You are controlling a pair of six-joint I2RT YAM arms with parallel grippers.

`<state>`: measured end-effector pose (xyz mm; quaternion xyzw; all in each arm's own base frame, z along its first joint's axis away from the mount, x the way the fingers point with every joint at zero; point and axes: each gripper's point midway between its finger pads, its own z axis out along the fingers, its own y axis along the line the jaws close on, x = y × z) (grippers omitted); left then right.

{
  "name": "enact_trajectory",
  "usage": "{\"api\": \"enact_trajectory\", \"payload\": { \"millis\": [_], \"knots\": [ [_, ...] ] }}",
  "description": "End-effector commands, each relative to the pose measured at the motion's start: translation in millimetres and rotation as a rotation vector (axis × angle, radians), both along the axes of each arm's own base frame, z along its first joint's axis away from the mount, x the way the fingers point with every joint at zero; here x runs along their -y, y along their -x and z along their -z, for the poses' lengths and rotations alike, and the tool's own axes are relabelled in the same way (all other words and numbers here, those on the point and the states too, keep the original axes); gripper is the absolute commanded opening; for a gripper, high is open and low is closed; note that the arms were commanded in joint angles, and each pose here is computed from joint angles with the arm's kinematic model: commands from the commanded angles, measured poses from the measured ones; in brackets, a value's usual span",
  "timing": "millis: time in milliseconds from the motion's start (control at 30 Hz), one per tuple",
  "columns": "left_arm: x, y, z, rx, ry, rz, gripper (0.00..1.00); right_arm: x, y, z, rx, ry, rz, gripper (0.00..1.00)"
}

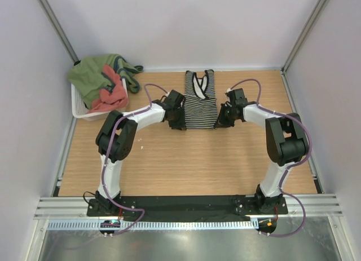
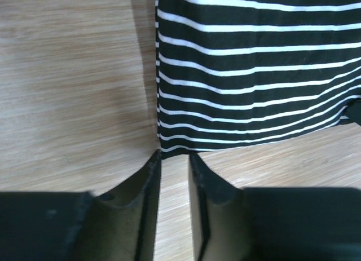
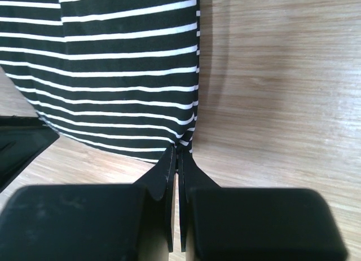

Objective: Fold and stack the tank tops
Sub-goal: Fold the tank top

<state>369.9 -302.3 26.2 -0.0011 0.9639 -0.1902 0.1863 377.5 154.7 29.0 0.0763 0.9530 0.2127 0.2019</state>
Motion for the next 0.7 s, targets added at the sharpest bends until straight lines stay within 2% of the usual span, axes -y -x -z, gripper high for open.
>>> {"api": "enact_trajectory", "payload": {
  "millis": [0, 133, 233, 433, 667],
  "knots": [
    [10, -10, -3, 0.025, 0.045, 0.017, 0.24, -3, 0, -23, 0.056, -0.019, -0.008, 0.04],
    [11, -10, 3, -0.012, 0.085, 0.001, 0.13, -1, 5, -23, 0.053, -0.017, -0.009, 0.05],
    [9, -10, 10, -0.036, 0.096, -0.004, 0.0, -1, 10, -21, 0.053, -0.017, -0.012, 0.04],
    [0, 3, -1, -0.034, 0.103, -0.029, 0.0, -2, 24, -19, 0.043, -0.019, -0.022, 0.04],
    [-26, 57, -2, -0.041, 0.085, -0.028, 0.0, -10, 66, -13, -0.005, -0.018, -0.07, 0.02]
  ]
}}
